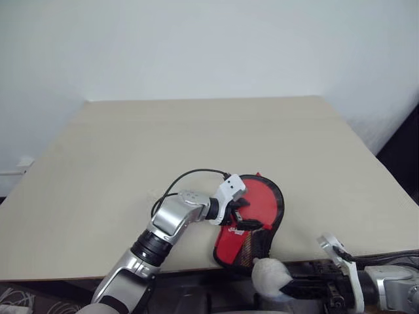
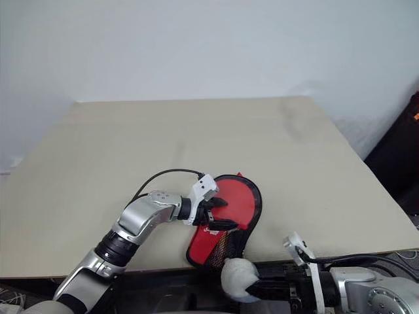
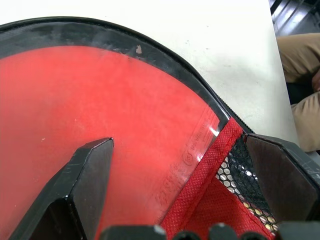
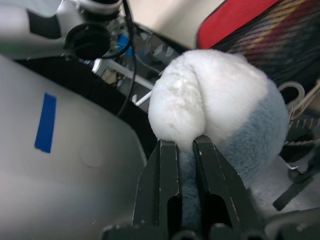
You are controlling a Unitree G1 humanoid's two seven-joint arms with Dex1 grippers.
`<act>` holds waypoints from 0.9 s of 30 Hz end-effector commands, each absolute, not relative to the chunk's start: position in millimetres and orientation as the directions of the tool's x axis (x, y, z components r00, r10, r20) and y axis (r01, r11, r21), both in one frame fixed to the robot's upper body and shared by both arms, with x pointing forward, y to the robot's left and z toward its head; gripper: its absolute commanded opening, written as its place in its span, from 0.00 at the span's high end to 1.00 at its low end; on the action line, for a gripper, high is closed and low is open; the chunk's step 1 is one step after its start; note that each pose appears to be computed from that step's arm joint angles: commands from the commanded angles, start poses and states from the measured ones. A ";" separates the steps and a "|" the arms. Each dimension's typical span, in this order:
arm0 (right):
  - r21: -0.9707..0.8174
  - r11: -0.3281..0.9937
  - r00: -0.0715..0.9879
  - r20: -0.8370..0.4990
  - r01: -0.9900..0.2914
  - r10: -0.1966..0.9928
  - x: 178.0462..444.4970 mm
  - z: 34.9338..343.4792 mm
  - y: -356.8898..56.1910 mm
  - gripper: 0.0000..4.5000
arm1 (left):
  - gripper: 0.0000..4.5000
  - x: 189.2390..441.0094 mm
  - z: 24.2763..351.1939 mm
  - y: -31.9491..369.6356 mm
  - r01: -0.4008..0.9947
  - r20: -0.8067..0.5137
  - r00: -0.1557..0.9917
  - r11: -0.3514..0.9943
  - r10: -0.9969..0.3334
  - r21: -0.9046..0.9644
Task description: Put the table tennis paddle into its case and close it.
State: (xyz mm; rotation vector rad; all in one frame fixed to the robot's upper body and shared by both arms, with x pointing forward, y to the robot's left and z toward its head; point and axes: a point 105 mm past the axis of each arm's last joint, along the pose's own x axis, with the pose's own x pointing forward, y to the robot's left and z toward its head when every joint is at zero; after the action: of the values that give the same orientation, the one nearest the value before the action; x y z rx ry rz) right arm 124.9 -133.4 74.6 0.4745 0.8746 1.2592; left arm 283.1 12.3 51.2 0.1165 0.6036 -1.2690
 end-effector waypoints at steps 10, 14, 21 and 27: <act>0.690 0.192 0.110 -0.162 -0.697 0.981 143.8 115.1 -135.5 1.00 | 0.01 269.7 14.3 30.2 0.855 -0.600 0.108 0.382 -0.793 -0.351; 0.670 0.216 0.191 -0.112 -0.710 0.975 161.4 118.9 -134.8 1.00 | 0.01 271.0 14.6 30.2 0.860 -0.601 0.108 0.378 -0.792 -0.344; 0.694 0.339 0.327 -0.156 -0.635 0.932 182.3 88.7 -121.6 1.00 | 0.01 271.1 15.0 31.7 0.860 -0.603 0.112 0.381 -0.790 -0.340; 0.715 0.427 0.463 -0.162 -0.554 0.871 202.2 72.5 -120.9 1.00 | 0.01 271.1 14.5 35.3 0.857 -0.607 0.122 0.392 -0.785 -0.335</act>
State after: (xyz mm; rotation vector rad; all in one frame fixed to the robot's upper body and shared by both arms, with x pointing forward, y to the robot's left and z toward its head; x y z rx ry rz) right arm 192.4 -117.4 69.6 0.6635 0.6115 0.9935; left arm 284.1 18.8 51.2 0.1105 0.6217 -1.2561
